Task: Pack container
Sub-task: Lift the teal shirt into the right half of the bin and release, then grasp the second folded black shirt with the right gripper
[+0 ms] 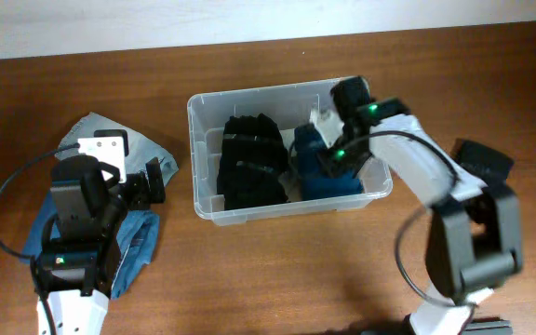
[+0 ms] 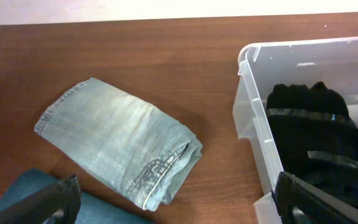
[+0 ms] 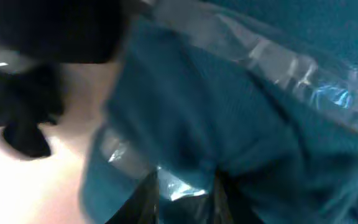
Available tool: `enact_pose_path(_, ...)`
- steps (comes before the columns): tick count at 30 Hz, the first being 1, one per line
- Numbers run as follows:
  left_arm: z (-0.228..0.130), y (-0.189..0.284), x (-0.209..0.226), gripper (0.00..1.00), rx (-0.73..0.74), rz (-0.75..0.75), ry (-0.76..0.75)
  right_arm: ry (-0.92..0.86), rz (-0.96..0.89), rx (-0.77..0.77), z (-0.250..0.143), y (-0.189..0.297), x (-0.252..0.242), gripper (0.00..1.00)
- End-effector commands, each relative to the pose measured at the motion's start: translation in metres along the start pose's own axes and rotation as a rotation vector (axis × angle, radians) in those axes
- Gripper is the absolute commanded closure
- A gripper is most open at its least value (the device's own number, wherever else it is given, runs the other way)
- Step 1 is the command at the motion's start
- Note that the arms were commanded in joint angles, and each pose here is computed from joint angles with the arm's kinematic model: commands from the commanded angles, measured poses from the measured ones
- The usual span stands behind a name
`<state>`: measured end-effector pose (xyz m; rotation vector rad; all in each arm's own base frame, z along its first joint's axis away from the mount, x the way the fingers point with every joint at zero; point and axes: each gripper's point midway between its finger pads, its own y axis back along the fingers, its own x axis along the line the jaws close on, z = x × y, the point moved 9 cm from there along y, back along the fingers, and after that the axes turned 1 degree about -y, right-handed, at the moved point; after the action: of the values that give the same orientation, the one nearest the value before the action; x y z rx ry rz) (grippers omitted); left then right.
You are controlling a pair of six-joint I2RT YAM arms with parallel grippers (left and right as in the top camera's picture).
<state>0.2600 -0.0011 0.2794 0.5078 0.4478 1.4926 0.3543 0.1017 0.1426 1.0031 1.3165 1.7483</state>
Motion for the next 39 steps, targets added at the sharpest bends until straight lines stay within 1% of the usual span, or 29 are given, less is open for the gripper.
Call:
enact_pose_path(1, 0.008, 0.004, -0.001, 0.01, -0.022, -0.013, 0.008, -0.050, -0.078, 0.105, -0.010, -0.027, -0.010, 0.82)
enact_pose_path(3, 0.008, 0.004, -0.001, 0.01, -0.022, -0.013, 0.008, -0.047, -0.079, 0.098, -0.008, -0.025, -0.009, 0.82)
enact_pose_path(5, 0.008, 0.004, -0.001, 0.01, -0.023, -0.013, 0.008, -0.043, -0.084, 0.070, -0.001, -0.009, -0.008, 0.82)
enact_pose_path(8, 0.008, 0.004, -0.001, 0.01, -0.022, -0.013, 0.008, -0.032, -0.104, -0.019, 0.015, 0.034, -0.003, 0.82)
enact_pose_path(10, 0.008, 0.004, -0.001, 0.01, -0.022, -0.013, 0.008, -0.065, -0.141, -0.129, 0.026, 0.074, -0.002, 0.74)
enact_pose_path(11, 0.008, 0.004, -0.001, 0.01, -0.022, -0.013, 0.008, -0.091, -0.160, -0.185, 0.029, 0.093, -0.003, 0.68)
enact_pose_path(13, 0.008, 0.004, -0.001, 0.01, -0.021, -0.013, 0.008, -0.176, -0.200, -0.319, 0.031, 0.136, -0.010, 0.34)
enact_pose_path(14, 0.008, 0.004, -0.001, 0.00, -0.021, -0.013, 0.008, -0.230, -0.218, -0.384, 0.028, 0.157, -0.017, 0.09)
enact_pose_path(15, 0.008, 0.004, -0.001, 0.01, -0.021, -0.013, 0.008, -0.294, -0.232, -0.447, 0.023, 0.176, -0.027, 0.02)
enact_pose_path(17, 0.008, 0.004, -0.001, 0.01, -0.021, -0.013, 0.008, -0.425, -0.254, -0.526, 0.009, 0.201, -0.048, 0.01)
enact_pose_path(18, 0.008, 0.004, -0.001, 0.01, -0.022, -0.013, 0.008, -0.520, -0.271, -0.555, -0.005, 0.214, -0.066, 0.02)
enact_pose_path(21, 0.008, 0.004, -0.001, 0.01, -0.022, -0.013, 0.008, -0.753, -0.315, -0.539, -0.047, 0.228, -0.117, 0.01)
enact_pose_path(24, 0.008, 0.004, -0.001, 0.01, -0.022, -0.013, 0.008, -0.946, -0.330, -0.490, -0.093, 0.224, -0.165, 0.02)
enact_pose_path(25, 0.008, 0.004, -0.001, 0.01, -0.022, -0.013, 0.008, -1.048, -0.331, -0.468, -0.119, 0.216, -0.191, 0.02)
enact_pose_path(27, 0.008, 0.004, -0.001, 0.00, -0.022, -0.013, 0.008, -1.150, -0.328, -0.444, -0.149, 0.203, -0.217, 0.02)
enact_pose_path(29, 0.008, 0.004, -0.001, 0.01, -0.022, -0.013, 0.008, -1.202, -0.318, -0.413, -0.175, 0.187, -0.239, 0.02)
enact_pose_path(32, 0.008, 0.004, -0.001, 0.01, -0.022, -0.013, 0.008, -1.243, -0.241, -0.408, -0.204, 0.159, -0.265, 0.02)
enact_pose_path(35, 0.008, 0.004, -0.001, 0.01, -0.021, -0.013, 0.008, -1.219, -0.138, -0.411, -0.224, 0.130, -0.288, 0.02)
enact_pose_path(39, 0.008, 0.004, -0.001, 0.00, -0.021, -0.013, 0.008, -1.183, -0.030, -0.397, -0.228, 0.101, -0.299, 0.02)
